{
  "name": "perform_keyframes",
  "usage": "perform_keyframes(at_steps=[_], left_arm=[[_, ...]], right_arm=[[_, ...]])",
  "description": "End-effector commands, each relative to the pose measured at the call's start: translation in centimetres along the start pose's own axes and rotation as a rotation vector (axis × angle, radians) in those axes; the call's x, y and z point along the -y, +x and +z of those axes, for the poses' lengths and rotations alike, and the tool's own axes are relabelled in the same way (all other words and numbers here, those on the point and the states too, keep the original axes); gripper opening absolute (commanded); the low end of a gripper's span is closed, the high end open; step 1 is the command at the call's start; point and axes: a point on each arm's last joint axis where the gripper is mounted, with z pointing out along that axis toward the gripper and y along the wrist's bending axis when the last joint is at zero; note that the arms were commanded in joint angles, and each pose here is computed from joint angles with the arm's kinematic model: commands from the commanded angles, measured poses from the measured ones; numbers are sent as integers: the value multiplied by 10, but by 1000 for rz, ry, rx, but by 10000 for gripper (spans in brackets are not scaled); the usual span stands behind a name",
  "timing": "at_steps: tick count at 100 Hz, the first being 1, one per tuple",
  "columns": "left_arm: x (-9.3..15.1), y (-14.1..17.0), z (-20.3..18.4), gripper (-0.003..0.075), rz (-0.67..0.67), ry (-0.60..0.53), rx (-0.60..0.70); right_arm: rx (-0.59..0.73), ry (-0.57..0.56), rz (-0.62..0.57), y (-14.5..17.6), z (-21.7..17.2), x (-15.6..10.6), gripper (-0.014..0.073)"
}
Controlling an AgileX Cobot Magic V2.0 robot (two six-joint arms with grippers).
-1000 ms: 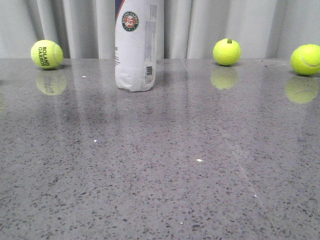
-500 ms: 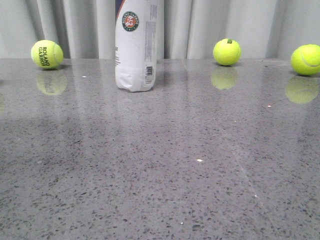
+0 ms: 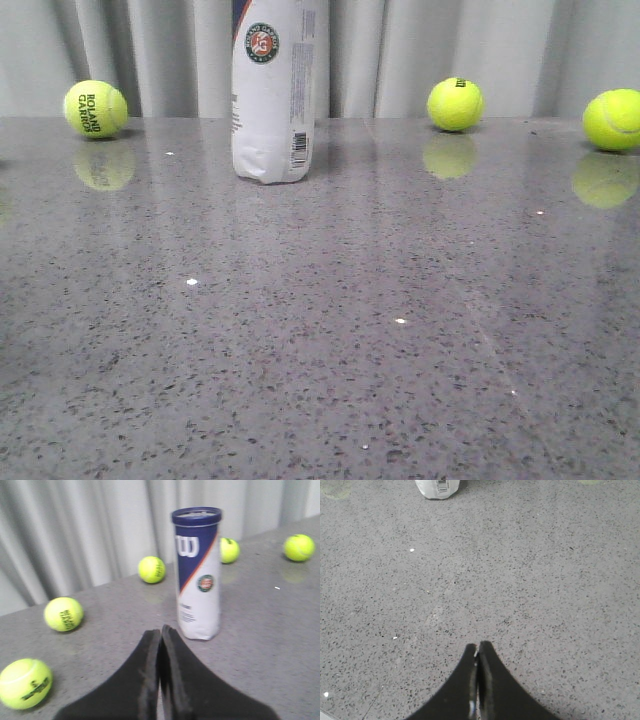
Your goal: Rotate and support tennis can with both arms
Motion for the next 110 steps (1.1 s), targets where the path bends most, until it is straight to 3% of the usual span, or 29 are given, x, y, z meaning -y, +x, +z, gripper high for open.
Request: perform_keyframes(at_steps=[1,25,58,92,110], left_arm=[[-7,-2,-3,-20,-19,-75,149],[-17,46,-18,-20,-120,-233,191],[-13,105,-45,-20,-53,-401,199],[-5,164,-50,-20,-122,-447,239],[-4,167,-49,-20,-139,-442,208]], right_arm=[[85,-13,-8,-13,-4,-2,-69],[85,-13,-8,-13,-4,-2,-69],[85,-13,-8,-13,-4,-2,-69],[84,-13,-8,-13,-4,-2,-69],[85,-13,-8,-13,-4,-2,-69]])
